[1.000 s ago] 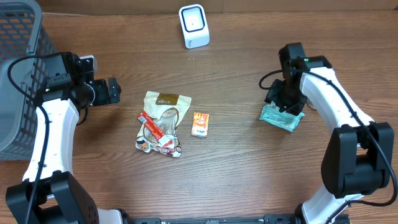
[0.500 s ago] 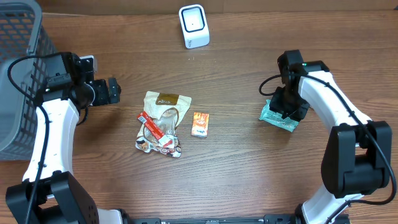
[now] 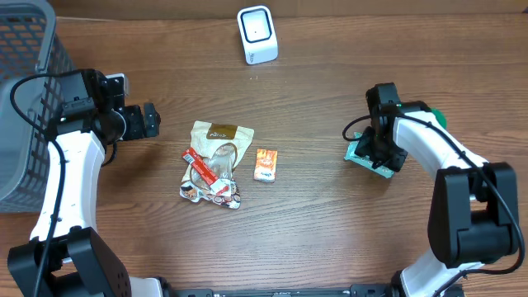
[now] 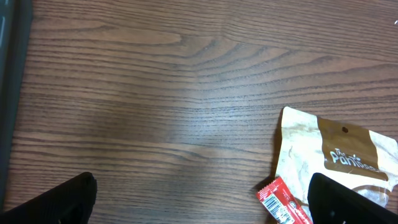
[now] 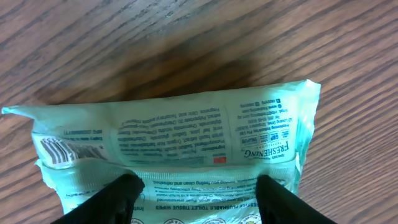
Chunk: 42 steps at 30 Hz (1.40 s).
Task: Scan the item barcode
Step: 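Adjust and set down the mint-green packet, then open the right gripper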
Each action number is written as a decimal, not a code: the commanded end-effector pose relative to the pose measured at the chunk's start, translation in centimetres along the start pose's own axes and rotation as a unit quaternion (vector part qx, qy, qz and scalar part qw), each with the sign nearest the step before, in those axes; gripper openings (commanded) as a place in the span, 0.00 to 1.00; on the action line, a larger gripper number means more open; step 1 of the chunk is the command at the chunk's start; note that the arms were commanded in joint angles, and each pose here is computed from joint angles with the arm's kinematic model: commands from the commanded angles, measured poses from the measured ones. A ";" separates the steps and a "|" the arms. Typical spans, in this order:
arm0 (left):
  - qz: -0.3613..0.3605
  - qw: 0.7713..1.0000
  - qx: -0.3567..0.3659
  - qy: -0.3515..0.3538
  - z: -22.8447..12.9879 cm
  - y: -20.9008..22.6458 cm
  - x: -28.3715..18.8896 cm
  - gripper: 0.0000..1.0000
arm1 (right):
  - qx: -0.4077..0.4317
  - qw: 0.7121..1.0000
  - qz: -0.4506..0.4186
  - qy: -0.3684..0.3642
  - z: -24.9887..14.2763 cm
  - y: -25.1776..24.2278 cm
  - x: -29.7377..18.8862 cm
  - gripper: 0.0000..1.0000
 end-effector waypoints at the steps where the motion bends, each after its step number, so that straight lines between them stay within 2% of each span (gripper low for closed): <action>1: -0.004 1.000 0.008 -0.006 0.4 -0.1 -0.1 1.00 | 0.002 0.999 -0.004 0.035 -1.3 -0.4 1.8 0.65; 8: -0.004 1.000 0.008 -0.006 0.4 -0.1 -0.1 1.00 | -0.006 0.999 0.026 0.026 0.4 0.6 -0.5 0.76; 15: -0.004 1.000 0.008 -0.006 0.4 -0.1 -0.1 0.99 | -0.071 0.996 0.049 0.011 3.2 1.4 -6.9 0.77; 18: -0.004 1.000 0.008 -0.006 0.4 -0.1 -0.1 1.00 | -0.114 0.989 0.081 0.046 2.4 1.7 -7.4 0.63; 19: -0.004 1.000 0.008 -0.006 0.4 -0.1 -0.1 1.00 | -0.124 0.986 0.094 0.064 1.9 1.8 -7.3 0.49; 21: -0.004 1.000 0.008 -0.006 0.4 -0.1 -0.1 1.00 | -0.126 0.983 0.102 0.084 1.2 1.8 -7.0 0.29; 25: -0.004 1.000 0.008 -0.006 0.5 -0.1 -0.1 1.00 | -0.128 0.981 0.096 0.106 0.1 1.6 -5.4 0.09; 28: -0.004 1.000 0.008 -0.006 0.4 -0.1 -0.1 1.00 | -0.128 0.979 0.107 0.119 -0.9 1.6 -3.7 0.04; 33: -0.004 1.000 0.008 -0.006 0.4 -0.1 -0.1 1.00 | -0.126 0.976 0.132 0.119 -2.5 1.8 -0.1 0.04; 39: -0.004 1.000 0.008 -0.006 0.4 -0.1 -0.1 1.00 | -0.126 0.978 0.152 0.068 -1.6 2.5 0.9 0.04; 42: -0.004 1.000 0.008 -0.006 0.4 -0.1 -0.1 0.99 | -0.126 0.982 0.135 0.037 -0.8 2.4 1.0 0.04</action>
Point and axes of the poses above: each gripper's point midway between its finger pads, its own x axis out along the fingers, its own y axis along the line the jaws close on, z = x × y, the point moved 9 cm from there along -x, back along the fingers, and after that the axes turned 2 degrees about -x, right-handed, at the moved point
